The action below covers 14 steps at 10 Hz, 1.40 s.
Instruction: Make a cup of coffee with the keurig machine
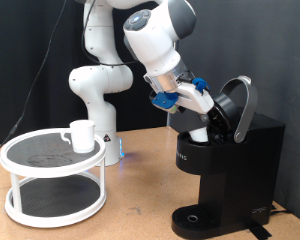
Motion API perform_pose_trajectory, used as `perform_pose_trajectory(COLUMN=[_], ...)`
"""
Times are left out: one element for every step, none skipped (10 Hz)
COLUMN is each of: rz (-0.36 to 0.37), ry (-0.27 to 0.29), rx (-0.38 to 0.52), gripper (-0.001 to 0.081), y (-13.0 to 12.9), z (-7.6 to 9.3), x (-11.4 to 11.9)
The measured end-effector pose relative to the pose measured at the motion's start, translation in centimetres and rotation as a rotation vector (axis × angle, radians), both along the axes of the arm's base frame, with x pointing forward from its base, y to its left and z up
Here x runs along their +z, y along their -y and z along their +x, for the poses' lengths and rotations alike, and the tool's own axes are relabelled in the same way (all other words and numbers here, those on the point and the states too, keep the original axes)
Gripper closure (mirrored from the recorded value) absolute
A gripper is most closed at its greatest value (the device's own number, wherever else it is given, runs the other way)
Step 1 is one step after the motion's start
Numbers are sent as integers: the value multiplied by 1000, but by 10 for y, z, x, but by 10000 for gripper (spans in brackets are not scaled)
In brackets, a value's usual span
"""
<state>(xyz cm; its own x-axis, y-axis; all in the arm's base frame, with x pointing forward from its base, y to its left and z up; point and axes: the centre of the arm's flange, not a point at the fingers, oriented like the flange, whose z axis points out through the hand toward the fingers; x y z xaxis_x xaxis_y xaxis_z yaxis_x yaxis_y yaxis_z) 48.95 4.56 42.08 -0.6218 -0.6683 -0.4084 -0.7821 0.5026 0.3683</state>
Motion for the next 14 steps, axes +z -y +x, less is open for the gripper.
perform_pose_trajectory(rz=[-15, -26, -37, -46, -52, -56, -60, -62, -53, -33, -7, 16, 8, 17], ry=[-6, -8, -8, -3, 1, -2, 0, 0, 6, 15, 29, 50, 45, 47], rx=[0, -4, -7, -12, -17, -19, -24, -28, -36, -50, -75, -101, -92, -93], gripper=[72, 72, 72, 72, 72, 72, 72, 72, 72, 72, 72, 72, 72, 72], y=[0, 0, -1, -1, -1, 0, 0, 1, 1, 2, 5, 9, 8, 8], z=[-1, -3, -4, -4, -5, -6, -6, -7, -6, -6, -6, -8, -8, -8], x=[-3, -7, -11, -15, -18, -22, -25, -27, -26, -23, -17, -8, -10, -9])
